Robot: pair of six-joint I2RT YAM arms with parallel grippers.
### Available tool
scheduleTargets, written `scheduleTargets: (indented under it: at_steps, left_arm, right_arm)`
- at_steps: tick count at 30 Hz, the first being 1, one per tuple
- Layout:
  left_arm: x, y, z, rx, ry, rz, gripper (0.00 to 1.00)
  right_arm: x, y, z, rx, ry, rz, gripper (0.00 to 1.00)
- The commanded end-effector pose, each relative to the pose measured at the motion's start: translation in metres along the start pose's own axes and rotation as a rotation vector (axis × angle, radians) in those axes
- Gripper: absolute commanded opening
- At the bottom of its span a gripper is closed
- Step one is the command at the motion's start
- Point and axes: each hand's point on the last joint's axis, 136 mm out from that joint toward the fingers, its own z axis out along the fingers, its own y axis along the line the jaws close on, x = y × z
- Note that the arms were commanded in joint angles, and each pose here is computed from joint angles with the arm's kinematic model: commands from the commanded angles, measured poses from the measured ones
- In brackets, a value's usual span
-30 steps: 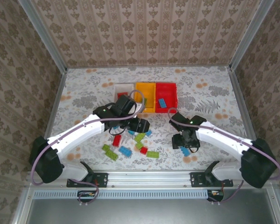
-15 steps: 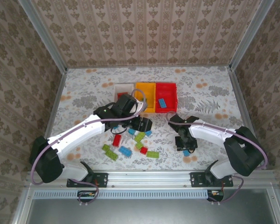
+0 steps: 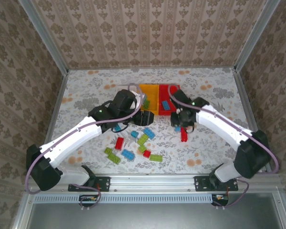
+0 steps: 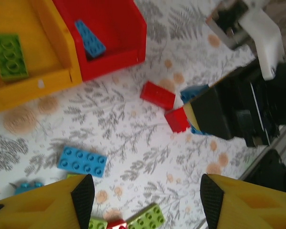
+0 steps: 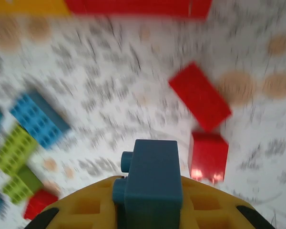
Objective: Sort the legos into containers by color
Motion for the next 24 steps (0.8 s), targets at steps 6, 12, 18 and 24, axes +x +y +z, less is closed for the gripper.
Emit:
scheduleTargets:
  at_steps: [6, 12, 18, 24]
  left_arm:
    - [-0.040, 0.007, -0.015, -0.056, -0.127, -0.022, 0.64]
    - [-0.041, 0.011, -0.016, -0.068, -0.134, -0.030, 0.64]
    - [-0.027, 0.023, -0.018, -0.091, -0.113, -0.054, 0.64]
    - [-0.012, 0.041, -0.018, -0.132, -0.084, -0.086, 0.64]
  right_arm:
    - [-0.106, 0.000, 0.056, 0.145, -0.051, -0.027, 0.24]
    - [-0.129, -0.004, 0.088, 0.229, -0.031, -0.035, 0.27]
    - [-0.126, -0.012, 0.108, 0.274, 0.007, -0.027, 0.33]
    - [-0.133, -0.002, 0.095, 0.232, -0.028, -0.037, 0.57]
